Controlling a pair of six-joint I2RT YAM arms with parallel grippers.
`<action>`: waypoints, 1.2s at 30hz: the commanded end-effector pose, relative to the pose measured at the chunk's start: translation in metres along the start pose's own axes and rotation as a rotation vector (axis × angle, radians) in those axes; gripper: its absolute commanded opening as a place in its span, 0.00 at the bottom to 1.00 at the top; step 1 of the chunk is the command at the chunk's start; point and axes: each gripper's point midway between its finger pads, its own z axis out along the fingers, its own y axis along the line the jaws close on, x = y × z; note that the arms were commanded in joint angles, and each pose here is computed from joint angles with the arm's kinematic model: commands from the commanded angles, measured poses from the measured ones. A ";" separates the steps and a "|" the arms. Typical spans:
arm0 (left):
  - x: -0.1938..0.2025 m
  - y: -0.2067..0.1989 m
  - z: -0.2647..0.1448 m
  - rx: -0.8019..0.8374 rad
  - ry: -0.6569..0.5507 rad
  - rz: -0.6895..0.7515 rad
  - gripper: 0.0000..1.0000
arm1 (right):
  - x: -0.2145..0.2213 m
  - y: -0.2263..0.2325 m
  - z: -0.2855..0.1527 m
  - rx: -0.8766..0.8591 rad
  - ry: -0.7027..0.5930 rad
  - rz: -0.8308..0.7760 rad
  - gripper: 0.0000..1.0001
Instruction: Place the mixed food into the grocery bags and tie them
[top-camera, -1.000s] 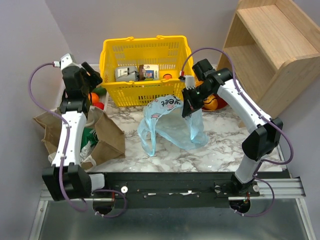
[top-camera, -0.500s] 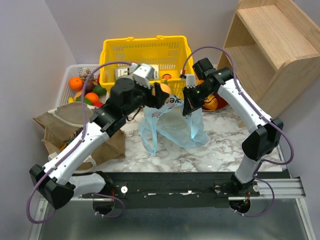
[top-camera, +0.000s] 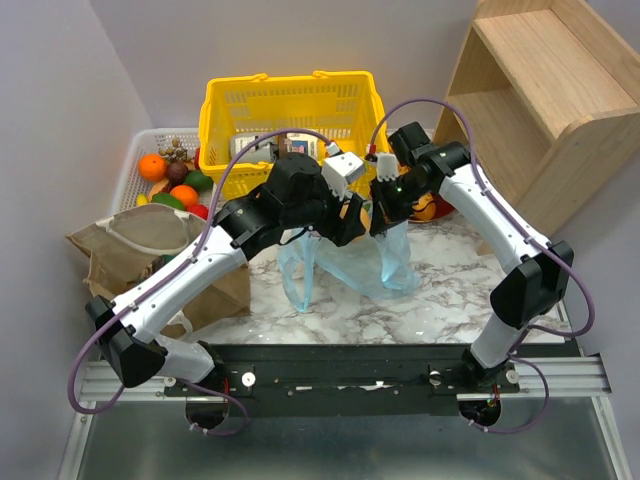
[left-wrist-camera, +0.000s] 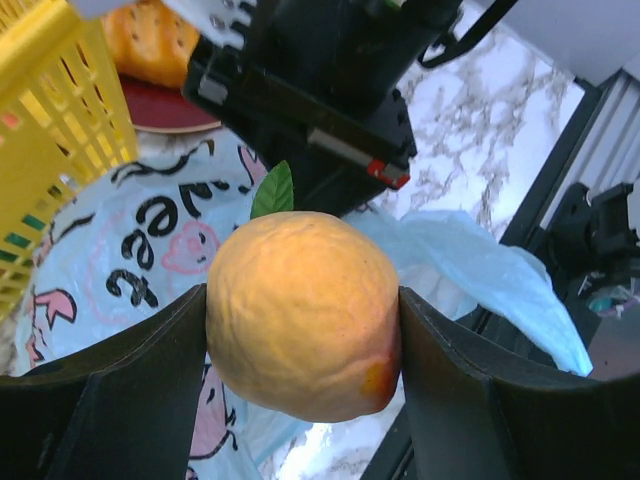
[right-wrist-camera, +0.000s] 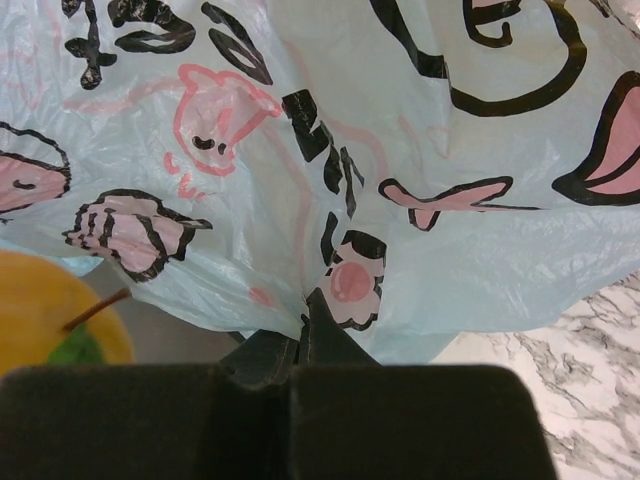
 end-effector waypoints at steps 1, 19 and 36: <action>0.038 -0.014 -0.002 0.051 0.142 -0.008 0.38 | -0.002 -0.003 -0.009 0.026 -0.054 0.010 0.01; 0.044 0.020 0.032 -0.132 0.176 0.057 0.95 | -0.003 -0.002 -0.009 0.022 -0.060 0.019 0.01; -0.092 0.107 -0.101 -0.237 -0.279 -0.014 0.99 | -0.001 -0.005 -0.002 0.021 -0.013 0.012 0.01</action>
